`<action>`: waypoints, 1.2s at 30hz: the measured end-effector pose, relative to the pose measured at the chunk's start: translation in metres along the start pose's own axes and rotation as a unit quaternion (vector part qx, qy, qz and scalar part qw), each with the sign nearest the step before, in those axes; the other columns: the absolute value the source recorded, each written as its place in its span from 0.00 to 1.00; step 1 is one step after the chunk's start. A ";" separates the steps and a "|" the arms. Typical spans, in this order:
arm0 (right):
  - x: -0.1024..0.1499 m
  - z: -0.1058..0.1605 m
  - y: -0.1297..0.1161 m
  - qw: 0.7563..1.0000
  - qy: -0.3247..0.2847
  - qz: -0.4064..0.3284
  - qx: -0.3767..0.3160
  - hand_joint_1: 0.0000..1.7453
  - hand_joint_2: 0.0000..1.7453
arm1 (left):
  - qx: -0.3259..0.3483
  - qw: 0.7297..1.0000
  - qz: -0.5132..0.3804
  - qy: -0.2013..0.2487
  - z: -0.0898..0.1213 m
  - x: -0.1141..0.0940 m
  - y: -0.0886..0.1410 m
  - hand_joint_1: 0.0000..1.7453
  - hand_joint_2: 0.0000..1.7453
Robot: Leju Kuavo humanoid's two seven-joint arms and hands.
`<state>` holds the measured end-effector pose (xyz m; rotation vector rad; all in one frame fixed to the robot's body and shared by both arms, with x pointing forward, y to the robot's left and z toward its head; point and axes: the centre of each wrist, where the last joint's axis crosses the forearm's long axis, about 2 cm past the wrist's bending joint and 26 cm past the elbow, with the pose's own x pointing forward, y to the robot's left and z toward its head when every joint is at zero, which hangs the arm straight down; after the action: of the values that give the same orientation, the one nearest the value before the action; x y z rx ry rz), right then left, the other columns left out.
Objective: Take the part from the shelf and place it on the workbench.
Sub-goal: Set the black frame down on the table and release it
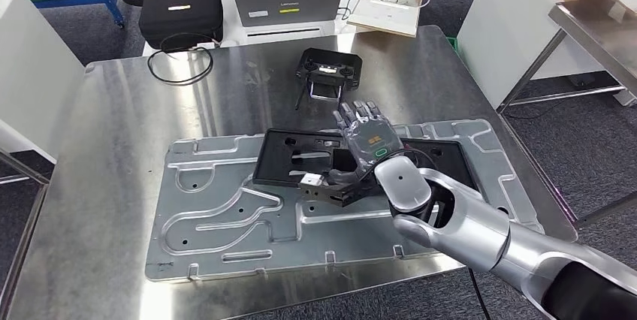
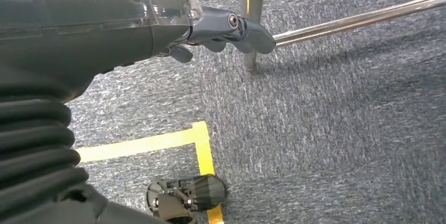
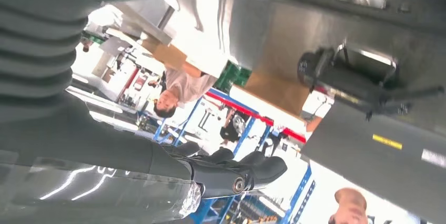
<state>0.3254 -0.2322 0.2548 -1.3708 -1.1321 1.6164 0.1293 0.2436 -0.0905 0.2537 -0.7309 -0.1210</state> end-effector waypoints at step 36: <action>-0.007 0.021 -0.120 0.979 -0.021 0.011 -0.203 0.00 0.00 | 0.006 0.999 0.013 0.030 0.002 -0.001 -0.003 0.00 0.00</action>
<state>0.3038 -0.1997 0.3705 -1.6124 -1.5388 1.4860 0.1272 0.2405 -0.0908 0.2581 -0.6760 -0.0835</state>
